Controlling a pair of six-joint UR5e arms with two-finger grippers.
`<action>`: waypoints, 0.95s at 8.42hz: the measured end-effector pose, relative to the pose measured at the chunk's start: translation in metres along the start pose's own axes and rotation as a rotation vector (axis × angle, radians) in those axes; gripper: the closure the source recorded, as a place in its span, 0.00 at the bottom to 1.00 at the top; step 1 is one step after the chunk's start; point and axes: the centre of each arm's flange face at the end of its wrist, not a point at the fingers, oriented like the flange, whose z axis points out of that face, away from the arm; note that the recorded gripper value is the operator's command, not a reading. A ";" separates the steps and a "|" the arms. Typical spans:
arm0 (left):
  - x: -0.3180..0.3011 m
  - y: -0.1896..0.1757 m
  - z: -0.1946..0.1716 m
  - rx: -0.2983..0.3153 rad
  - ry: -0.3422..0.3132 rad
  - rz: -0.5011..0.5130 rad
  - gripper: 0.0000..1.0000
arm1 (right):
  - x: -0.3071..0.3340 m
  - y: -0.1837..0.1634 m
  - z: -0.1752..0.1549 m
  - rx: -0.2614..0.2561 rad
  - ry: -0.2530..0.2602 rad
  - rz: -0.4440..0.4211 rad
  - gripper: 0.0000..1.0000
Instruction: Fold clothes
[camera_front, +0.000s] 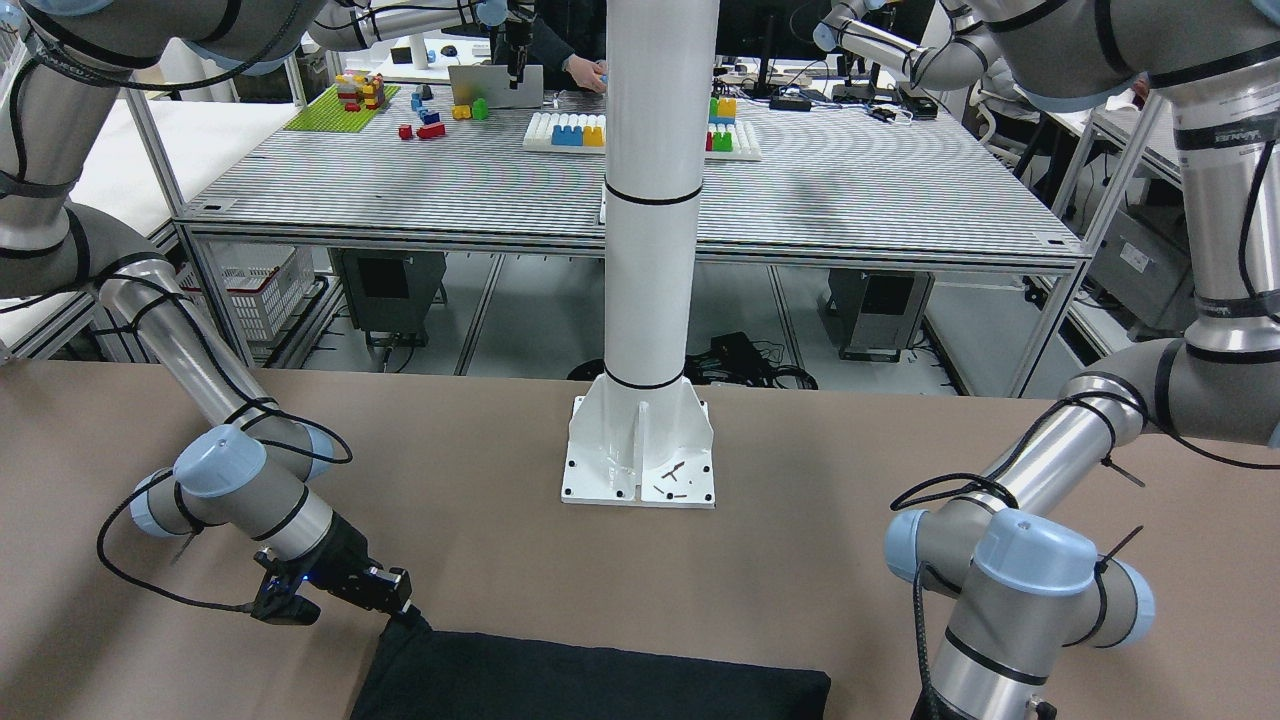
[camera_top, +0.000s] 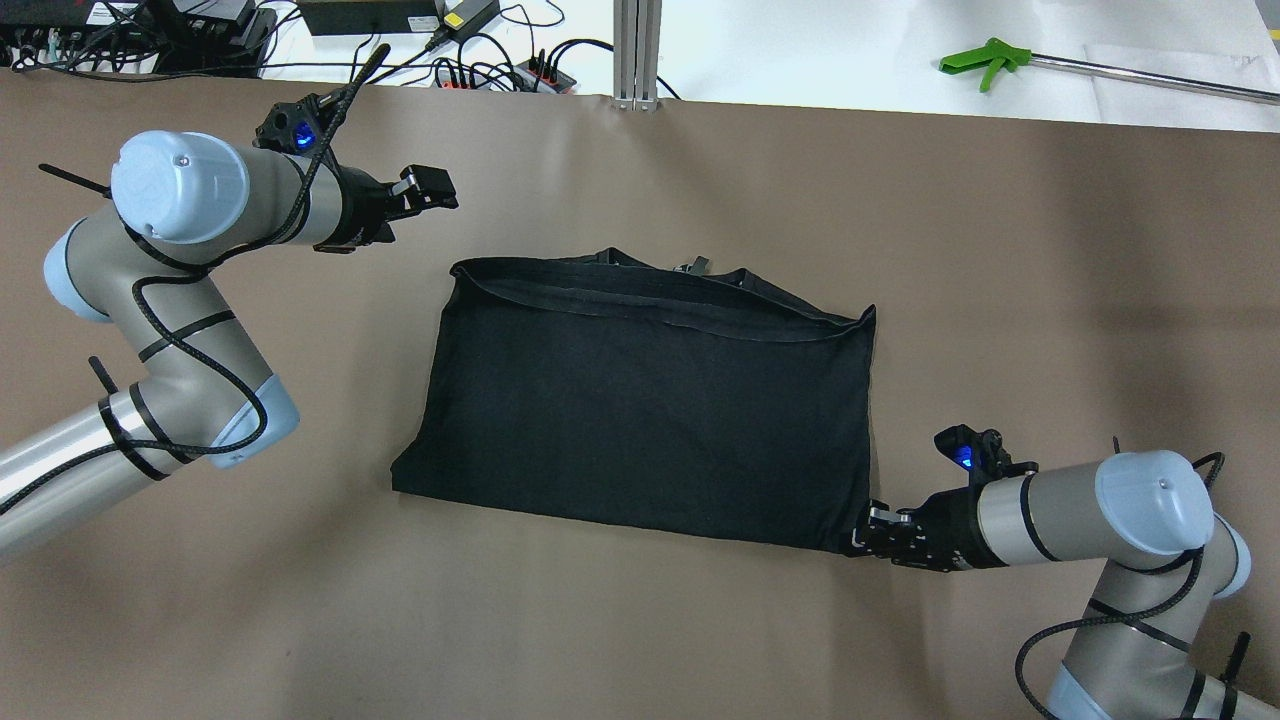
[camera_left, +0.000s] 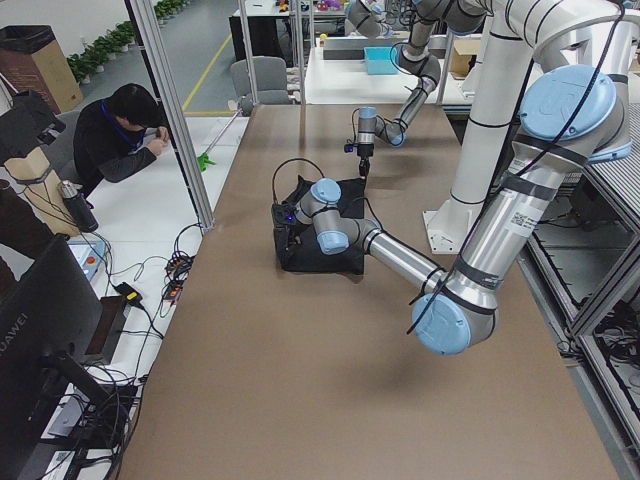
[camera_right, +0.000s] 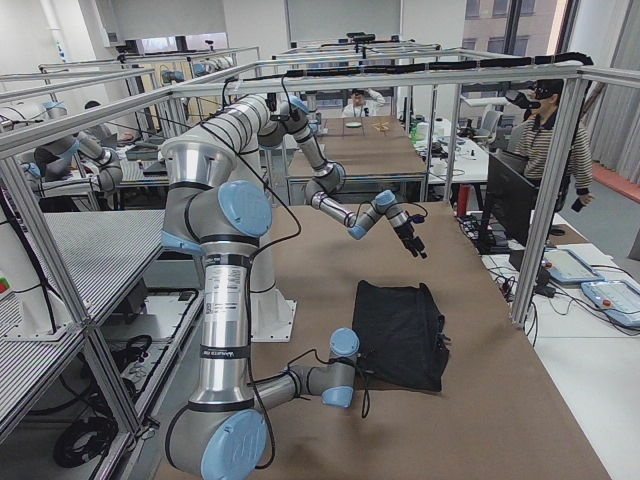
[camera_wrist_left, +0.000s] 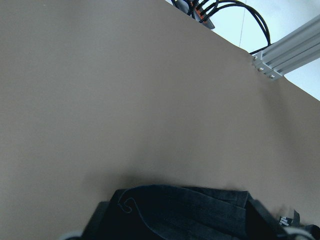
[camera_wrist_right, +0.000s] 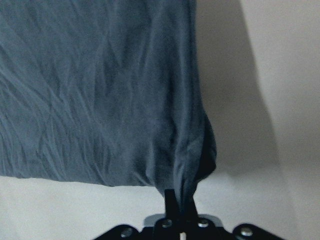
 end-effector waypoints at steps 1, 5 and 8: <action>0.001 0.000 0.000 0.000 0.002 0.000 0.06 | -0.017 0.022 0.000 -0.036 -0.028 -0.024 1.00; 0.008 0.001 -0.008 0.002 0.020 0.004 0.06 | -0.085 0.127 0.010 -0.221 -0.152 -0.121 0.99; 0.011 0.004 -0.013 -0.009 0.031 0.007 0.06 | -0.110 0.167 0.018 -0.251 -0.197 -0.137 0.06</action>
